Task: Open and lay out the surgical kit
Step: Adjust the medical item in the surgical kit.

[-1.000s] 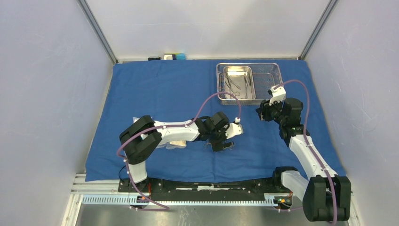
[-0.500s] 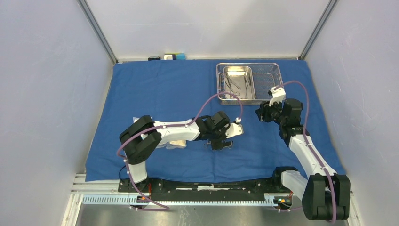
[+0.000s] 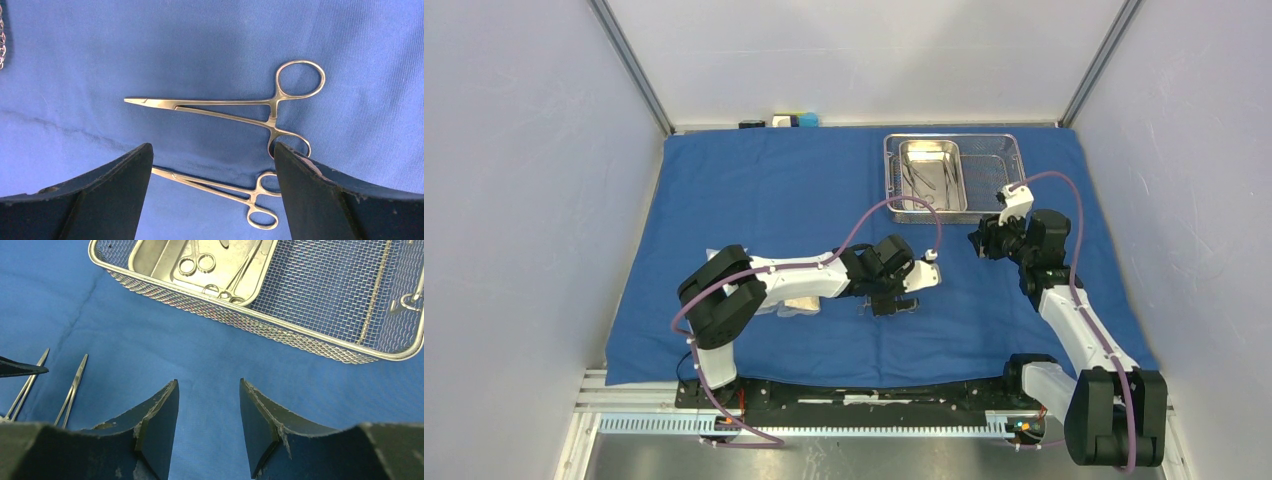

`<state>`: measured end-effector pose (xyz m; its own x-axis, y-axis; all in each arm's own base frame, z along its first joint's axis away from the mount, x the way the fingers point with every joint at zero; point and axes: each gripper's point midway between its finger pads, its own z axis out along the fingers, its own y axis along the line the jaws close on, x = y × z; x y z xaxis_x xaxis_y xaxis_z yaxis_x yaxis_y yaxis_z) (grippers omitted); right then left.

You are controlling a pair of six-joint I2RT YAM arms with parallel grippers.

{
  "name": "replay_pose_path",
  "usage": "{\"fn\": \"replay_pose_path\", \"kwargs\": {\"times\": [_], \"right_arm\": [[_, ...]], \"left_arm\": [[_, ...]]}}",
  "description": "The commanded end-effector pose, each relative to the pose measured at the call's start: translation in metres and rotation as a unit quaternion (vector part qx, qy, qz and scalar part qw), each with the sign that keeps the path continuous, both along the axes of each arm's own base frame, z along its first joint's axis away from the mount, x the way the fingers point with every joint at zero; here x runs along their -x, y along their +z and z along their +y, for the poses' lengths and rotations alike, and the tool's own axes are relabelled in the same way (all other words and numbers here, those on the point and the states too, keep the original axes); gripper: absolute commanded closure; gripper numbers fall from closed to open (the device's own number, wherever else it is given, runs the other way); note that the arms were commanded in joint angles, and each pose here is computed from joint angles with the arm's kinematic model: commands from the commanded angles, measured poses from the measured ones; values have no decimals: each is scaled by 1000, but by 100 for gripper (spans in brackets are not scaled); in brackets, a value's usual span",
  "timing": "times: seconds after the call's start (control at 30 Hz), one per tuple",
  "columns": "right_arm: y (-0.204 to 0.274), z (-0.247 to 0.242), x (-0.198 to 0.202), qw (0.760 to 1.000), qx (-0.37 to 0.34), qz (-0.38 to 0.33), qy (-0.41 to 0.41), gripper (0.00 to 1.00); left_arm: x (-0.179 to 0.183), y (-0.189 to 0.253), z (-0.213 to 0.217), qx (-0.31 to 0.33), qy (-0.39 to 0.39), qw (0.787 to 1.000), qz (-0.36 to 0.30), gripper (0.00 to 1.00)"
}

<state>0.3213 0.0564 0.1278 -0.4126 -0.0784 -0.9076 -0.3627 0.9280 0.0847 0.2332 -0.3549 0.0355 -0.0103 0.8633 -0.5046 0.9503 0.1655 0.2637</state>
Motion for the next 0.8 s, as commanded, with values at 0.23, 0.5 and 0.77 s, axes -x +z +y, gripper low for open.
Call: {"fn": "replay_pose_path", "kwargs": {"times": [0.23, 0.5, 0.77], "right_arm": [[6, 1, -4, 1000, -9, -14, 3, 46], [12, 1, -9, 1000, -10, -18, 3, 41], [30, -3, -28, 999, -2, -33, -7, 33]], "left_arm": [[-1, 11, -6, 4, -20, 1000, -7, 4], [-3, 29, -13, 31, -12, 999, -12, 0], [-14, 72, -24, 82, 2, 996, -35, 0]]}}
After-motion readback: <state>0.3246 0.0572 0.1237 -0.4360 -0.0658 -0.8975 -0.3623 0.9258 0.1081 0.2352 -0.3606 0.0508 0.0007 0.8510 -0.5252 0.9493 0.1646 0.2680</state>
